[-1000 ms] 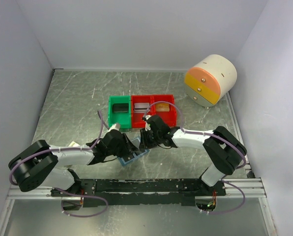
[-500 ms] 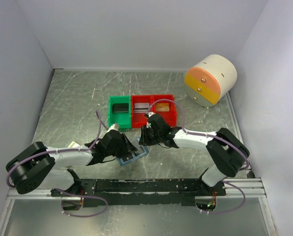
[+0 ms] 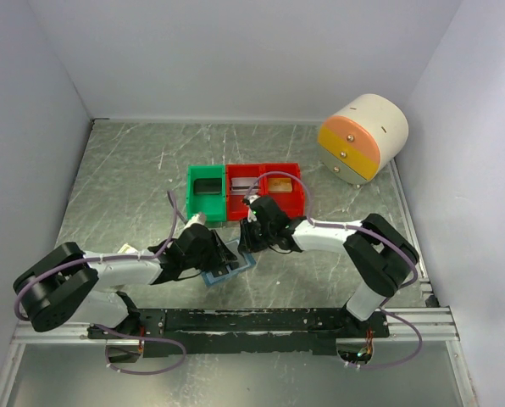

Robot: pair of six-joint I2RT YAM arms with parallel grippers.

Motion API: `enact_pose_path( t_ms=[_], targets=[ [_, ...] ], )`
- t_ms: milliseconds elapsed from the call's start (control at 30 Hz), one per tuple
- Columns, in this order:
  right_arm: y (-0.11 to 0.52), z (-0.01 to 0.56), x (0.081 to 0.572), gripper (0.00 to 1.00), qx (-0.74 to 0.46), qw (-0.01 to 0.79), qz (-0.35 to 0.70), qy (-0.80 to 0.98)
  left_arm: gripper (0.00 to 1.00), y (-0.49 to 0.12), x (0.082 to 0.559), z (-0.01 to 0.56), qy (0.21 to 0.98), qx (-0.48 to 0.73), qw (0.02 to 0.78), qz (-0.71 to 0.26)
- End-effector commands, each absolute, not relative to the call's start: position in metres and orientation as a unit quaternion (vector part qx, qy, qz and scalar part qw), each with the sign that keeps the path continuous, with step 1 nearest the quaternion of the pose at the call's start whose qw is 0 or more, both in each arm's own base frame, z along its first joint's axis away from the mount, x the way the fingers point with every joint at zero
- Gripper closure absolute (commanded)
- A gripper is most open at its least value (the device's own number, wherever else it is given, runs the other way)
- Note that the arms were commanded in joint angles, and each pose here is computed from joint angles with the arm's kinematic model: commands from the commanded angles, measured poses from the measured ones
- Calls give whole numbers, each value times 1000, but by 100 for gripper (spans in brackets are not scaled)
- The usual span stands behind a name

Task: Take the credit cards out of the card holder

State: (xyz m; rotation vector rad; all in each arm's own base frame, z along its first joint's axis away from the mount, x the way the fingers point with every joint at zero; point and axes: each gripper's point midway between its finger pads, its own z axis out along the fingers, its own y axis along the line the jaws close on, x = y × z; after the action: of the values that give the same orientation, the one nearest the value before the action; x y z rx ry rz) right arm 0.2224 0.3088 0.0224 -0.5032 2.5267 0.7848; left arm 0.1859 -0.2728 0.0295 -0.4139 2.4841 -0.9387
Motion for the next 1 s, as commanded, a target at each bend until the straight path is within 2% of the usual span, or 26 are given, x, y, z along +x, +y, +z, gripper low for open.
enact_pose_path(
  t_ms=[0, 167, 333, 367, 467, 967],
  targets=[
    [297, 12, 200, 78, -214, 181, 277, 919, 45, -264, 190, 20, 904, -150, 242, -318],
    [294, 8, 195, 77, -222, 171, 274, 920, 50, -274, 188, 27, 886, -157, 239, -364],
    [293, 7, 197, 77, -220, 174, 270, 921, 62, -276, 187, 31, 879, -164, 233, -382],
    [292, 6, 197, 77, -219, 174, 267, 922, 67, -276, 187, 32, 878, -165, 234, -383],
    [291, 4, 198, 77, -217, 172, 262, 924, 92, -275, 188, 34, 879, -168, 236, -378],
    [287, 3, 203, 77, -206, 178, 250, 929, 91, -249, 175, 25, 907, -157, 230, -317]
  ],
)
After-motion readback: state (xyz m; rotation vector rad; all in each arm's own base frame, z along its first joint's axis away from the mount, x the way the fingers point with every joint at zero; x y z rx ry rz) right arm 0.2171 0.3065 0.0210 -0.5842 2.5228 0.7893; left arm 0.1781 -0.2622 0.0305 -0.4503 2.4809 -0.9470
